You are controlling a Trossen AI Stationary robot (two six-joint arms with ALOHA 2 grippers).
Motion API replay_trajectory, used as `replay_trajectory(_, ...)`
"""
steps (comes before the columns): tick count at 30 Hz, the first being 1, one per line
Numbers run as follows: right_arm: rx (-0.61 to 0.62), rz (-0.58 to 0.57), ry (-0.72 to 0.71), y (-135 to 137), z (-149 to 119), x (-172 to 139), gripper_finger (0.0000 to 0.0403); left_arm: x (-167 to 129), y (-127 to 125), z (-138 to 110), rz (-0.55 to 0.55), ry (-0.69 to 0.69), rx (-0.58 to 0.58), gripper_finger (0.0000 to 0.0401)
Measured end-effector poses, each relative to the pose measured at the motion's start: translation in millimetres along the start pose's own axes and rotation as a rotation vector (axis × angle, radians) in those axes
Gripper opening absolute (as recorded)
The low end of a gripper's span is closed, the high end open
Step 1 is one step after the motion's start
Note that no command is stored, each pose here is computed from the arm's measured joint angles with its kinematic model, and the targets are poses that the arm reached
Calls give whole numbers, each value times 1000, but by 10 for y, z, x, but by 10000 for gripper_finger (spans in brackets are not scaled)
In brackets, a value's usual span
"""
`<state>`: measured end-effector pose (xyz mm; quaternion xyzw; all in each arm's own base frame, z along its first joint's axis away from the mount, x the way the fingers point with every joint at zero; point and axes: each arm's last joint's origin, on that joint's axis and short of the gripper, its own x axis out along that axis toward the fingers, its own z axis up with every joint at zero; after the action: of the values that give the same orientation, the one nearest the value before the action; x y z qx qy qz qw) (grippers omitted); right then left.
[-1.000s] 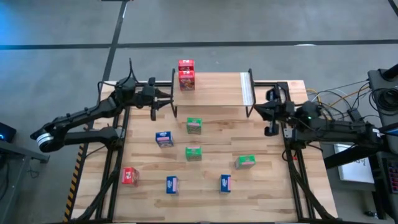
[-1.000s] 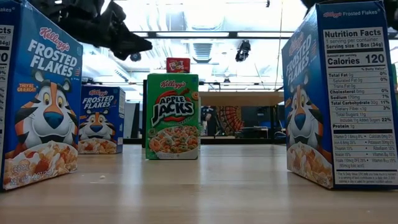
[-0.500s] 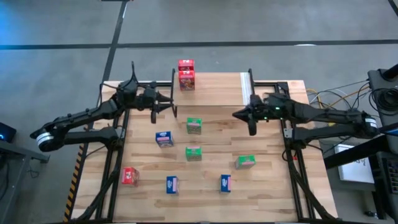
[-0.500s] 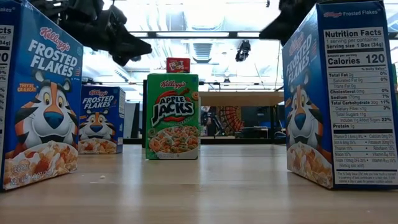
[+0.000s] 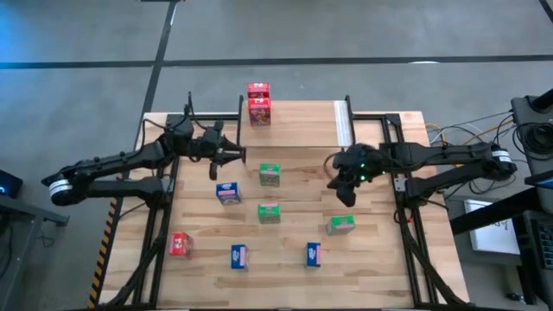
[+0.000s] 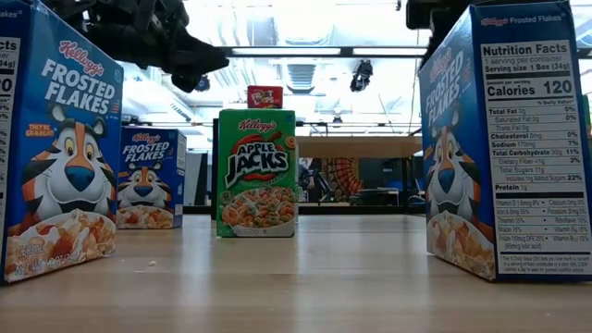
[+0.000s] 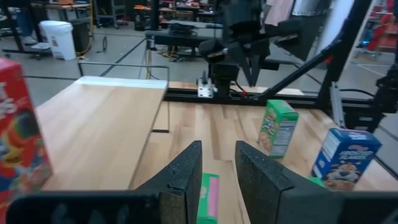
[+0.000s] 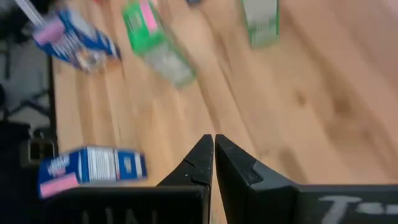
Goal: Stack cereal on shelf
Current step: Put the bottom left green cereal box on the shelf
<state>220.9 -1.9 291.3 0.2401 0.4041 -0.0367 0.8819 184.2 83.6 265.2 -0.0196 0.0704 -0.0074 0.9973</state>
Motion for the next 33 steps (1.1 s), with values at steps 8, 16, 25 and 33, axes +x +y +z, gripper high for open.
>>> replay_trajectory(8,-54,-69,193,290,-46,80,9,31,-68,25,-36,-21,10,80)
replay_trajectory(16,-172,-125,299,643,-43,204,9,30,-68,44,-37,-35,1,80)
replay_trajectory(25,-141,-157,359,788,34,444,28,30,-68,44,-37,-34,0,80)
replay_trajectory(33,-196,-199,519,951,-85,594,135,30,-68,38,-37,-29,-8,80)
